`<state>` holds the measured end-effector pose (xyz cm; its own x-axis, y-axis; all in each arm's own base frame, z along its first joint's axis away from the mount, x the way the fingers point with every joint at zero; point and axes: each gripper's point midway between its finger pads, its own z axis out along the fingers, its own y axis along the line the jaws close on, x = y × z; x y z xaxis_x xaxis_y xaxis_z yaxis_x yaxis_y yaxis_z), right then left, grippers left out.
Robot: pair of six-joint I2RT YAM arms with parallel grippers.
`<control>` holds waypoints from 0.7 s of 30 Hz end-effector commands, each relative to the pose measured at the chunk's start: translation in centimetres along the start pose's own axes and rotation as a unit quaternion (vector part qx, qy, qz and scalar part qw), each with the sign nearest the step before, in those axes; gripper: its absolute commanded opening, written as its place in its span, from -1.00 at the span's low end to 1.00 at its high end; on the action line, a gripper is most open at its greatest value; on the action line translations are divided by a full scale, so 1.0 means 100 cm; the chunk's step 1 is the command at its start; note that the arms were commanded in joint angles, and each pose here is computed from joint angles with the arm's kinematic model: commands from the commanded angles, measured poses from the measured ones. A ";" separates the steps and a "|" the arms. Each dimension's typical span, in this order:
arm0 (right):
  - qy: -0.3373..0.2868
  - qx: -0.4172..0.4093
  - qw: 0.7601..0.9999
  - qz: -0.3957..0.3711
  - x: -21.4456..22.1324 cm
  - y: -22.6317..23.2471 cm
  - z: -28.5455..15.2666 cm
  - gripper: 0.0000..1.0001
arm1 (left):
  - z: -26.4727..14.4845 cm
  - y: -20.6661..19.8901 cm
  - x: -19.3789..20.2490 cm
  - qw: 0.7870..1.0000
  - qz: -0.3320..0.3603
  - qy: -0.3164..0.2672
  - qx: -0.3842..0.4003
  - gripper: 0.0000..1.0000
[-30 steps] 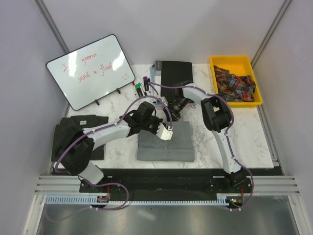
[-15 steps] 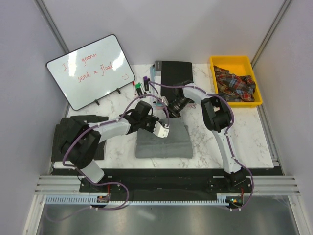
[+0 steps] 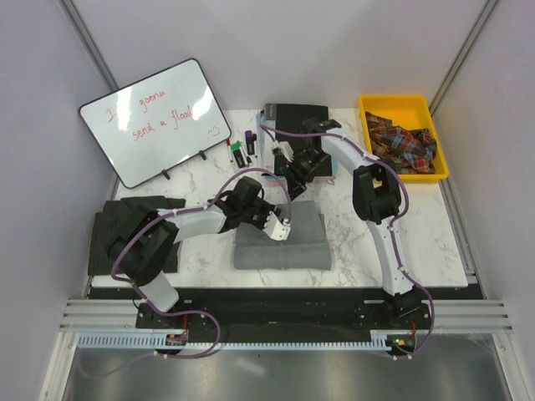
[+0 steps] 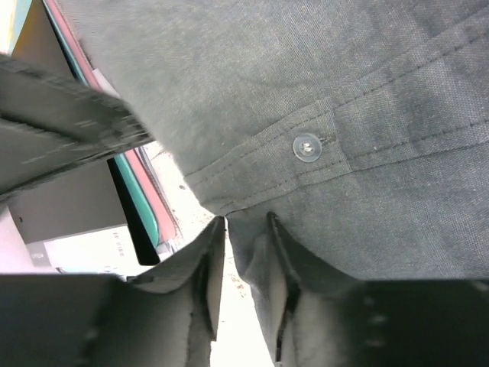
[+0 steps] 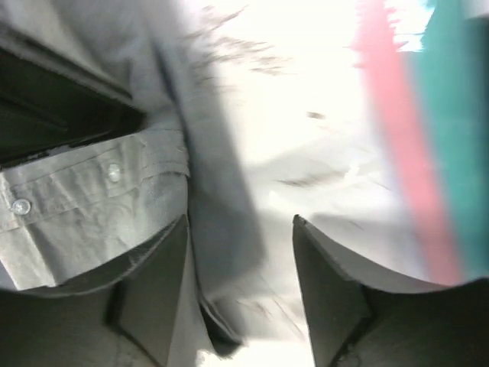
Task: Fold and stack the long sleeve shirts
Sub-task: Fold the shirt
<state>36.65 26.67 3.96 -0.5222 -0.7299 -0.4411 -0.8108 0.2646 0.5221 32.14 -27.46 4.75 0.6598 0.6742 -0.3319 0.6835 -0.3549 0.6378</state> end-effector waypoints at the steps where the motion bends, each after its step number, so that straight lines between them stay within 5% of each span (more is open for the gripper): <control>1: -0.080 0.101 0.991 -0.023 -0.047 -0.018 -0.083 0.34 | -0.024 0.041 -0.015 0.999 0.013 -0.001 -0.042 -0.18; 6: -0.124 0.144 0.982 -0.010 -0.049 -0.006 -0.144 0.40 | -0.077 0.084 -0.028 0.994 -0.071 0.008 -0.085 0.11; 10: -0.136 0.081 0.986 0.058 -0.026 0.044 -0.145 0.35 | -0.115 0.068 -0.055 0.977 -0.212 -0.020 -0.023 0.28; 15: -0.149 -0.001 0.978 0.144 0.003 0.098 -0.102 0.23 | -0.117 0.006 -0.072 0.901 -0.425 -0.019 0.087 0.23; 21: -0.112 0.015 0.975 0.194 0.044 0.093 -0.059 0.15 | -0.094 -0.034 -0.069 0.812 -0.565 0.020 0.144 0.13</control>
<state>28.35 22.33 13.97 -0.7857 -0.4613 -0.4121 -0.6087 0.4581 0.6478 26.23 -25.56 15.38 -0.0604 0.7194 -0.6920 0.9783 0.1804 0.1021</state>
